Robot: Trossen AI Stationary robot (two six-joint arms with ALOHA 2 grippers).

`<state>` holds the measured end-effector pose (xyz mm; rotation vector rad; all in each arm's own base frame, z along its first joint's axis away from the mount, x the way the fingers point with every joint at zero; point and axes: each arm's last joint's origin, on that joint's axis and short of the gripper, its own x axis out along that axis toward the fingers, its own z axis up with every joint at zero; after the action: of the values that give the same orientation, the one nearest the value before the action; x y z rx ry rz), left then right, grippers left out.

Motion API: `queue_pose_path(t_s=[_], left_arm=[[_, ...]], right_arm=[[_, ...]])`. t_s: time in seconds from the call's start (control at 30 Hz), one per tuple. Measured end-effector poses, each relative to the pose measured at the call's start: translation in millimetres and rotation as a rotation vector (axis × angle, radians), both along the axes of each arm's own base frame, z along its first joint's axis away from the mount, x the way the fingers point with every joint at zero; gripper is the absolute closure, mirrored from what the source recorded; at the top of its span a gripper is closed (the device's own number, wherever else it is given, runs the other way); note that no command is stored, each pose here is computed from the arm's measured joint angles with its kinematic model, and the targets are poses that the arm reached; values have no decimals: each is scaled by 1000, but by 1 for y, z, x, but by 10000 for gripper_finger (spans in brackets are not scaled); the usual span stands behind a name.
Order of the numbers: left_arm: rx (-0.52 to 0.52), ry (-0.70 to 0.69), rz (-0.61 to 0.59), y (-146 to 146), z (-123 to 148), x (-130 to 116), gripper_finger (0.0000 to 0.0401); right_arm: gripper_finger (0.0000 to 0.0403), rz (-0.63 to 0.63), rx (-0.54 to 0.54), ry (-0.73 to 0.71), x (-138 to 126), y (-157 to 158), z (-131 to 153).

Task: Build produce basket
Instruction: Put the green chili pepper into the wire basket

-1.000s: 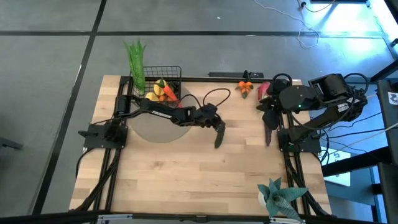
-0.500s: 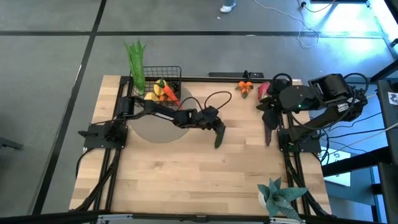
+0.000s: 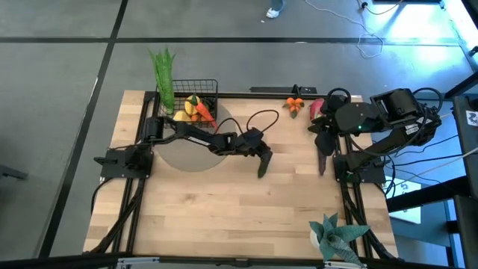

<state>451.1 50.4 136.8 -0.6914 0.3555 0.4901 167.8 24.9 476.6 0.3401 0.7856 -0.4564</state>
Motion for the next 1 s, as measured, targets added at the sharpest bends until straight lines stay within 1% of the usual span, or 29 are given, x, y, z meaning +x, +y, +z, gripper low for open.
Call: queue_pose_path(t_s=[0.33, 1.0], left_arm=[[21, -1, 41, 2, -1, 0, 306], [21, -1, 44, 3, -1, 0, 306]], right_arm=[[271, 0, 0, 0, 0, 0, 0], [271, 0, 0, 0, 0, 0, 0]])
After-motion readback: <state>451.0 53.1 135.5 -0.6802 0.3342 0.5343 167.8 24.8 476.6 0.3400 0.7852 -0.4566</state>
